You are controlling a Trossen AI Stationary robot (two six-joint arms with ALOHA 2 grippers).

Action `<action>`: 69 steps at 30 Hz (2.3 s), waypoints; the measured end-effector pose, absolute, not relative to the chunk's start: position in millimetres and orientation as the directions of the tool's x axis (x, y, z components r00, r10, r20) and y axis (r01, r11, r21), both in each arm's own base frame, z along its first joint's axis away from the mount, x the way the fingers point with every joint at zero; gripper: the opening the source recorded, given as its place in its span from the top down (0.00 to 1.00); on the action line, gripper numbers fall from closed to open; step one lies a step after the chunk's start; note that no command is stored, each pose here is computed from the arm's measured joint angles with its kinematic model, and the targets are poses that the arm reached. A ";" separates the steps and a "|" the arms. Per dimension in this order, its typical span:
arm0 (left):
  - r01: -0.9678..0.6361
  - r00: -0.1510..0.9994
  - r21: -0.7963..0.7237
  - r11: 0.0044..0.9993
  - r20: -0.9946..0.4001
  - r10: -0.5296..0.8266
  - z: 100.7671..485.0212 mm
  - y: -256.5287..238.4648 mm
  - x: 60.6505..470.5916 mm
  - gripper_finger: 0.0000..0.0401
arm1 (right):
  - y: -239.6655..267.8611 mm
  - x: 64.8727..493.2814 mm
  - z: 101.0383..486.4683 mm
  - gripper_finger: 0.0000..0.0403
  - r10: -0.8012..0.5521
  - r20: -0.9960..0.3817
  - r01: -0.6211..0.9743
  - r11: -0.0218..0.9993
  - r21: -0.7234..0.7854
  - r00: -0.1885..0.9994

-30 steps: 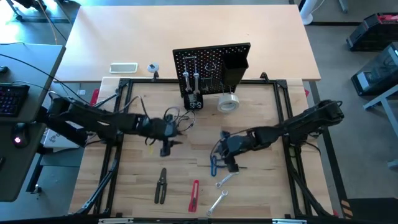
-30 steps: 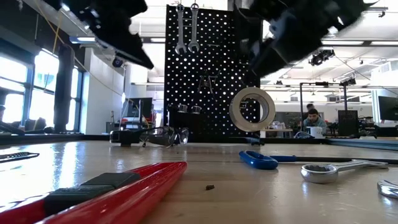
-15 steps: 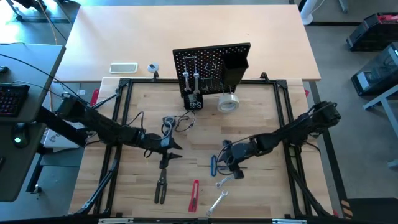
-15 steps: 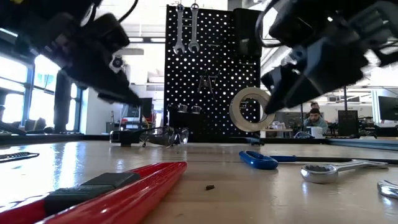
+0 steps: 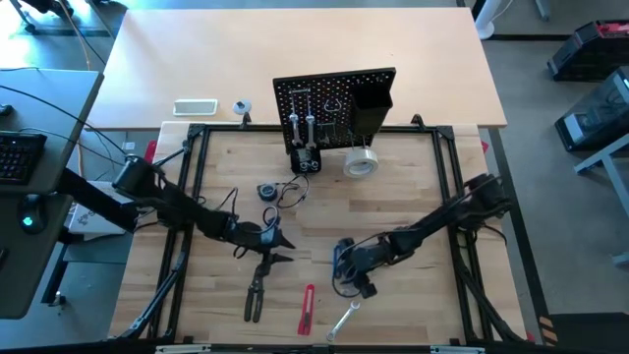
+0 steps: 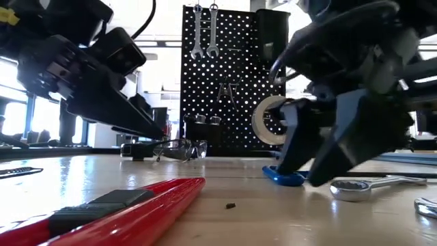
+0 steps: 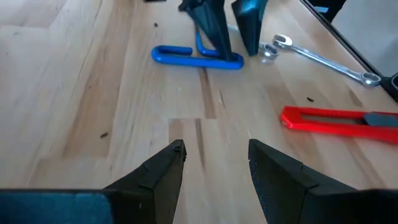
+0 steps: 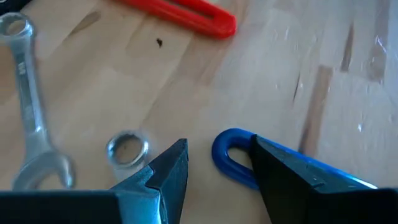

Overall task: Hang tools onto peg board
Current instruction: Put the blue pick tool into the top black bin on the peg board

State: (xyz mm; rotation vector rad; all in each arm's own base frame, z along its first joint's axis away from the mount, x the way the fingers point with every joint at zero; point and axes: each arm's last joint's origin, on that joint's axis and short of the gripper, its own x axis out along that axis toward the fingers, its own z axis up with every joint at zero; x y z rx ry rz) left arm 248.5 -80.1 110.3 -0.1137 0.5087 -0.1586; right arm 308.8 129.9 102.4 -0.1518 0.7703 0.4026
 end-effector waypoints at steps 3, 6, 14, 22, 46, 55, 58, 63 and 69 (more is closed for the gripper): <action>0.130 0.868 -0.128 0.983 -0.464 -0.176 107.7 -80.4 255.0 0.57 | 124.8 318.2 96.1 0.57 0.289 -0.717 -0.408 0.913 0.007 0.635; 0.133 0.867 -0.104 0.986 -0.469 -0.166 105.3 -80.2 262.8 0.57 | 117.6 324.3 90.8 0.57 0.282 -0.725 -0.423 0.906 -0.014 0.628; 0.135 0.873 -0.033 0.990 -0.469 -0.135 103.6 -75.7 283.1 0.57 | 83.8 348.0 100.1 0.57 0.223 -0.710 -0.432 0.893 -0.126 0.668; 0.090 0.889 -0.019 0.996 -0.450 -0.089 108.1 -61.8 294.0 0.57 | 67.2 371.3 121.3 0.57 0.223 -0.685 -0.381 0.921 -0.085 0.693; 0.160 0.874 0.066 0.985 -0.473 -0.110 91.4 -51.2 331.6 0.57 | 108.7 345.9 139.9 0.57 0.031 -0.886 -0.139 0.990 -0.038 0.463; 0.182 0.848 0.033 0.983 -0.511 -0.140 76.1 -47.3 346.9 0.57 | 99.4 327.1 139.5 0.57 -0.108 -0.935 0.161 0.985 -0.056 0.337; 0.170 0.837 0.007 0.985 -0.529 -0.140 74.2 -45.0 346.2 0.57 | 97.3 323.5 131.1 0.57 -0.097 -0.930 0.201 0.979 -0.025 0.355; 0.165 0.808 -0.018 0.986 -0.571 -0.146 70.4 -44.4 343.7 0.57 | 92.4 320.4 118.1 0.57 -0.066 -0.899 0.226 0.973 0.037 0.433; 0.156 0.791 -0.031 0.987 -0.595 -0.144 68.6 -44.3 342.3 0.57 | 77.5 318.8 105.1 0.65 -0.032 -0.853 0.250 0.961 0.117 0.521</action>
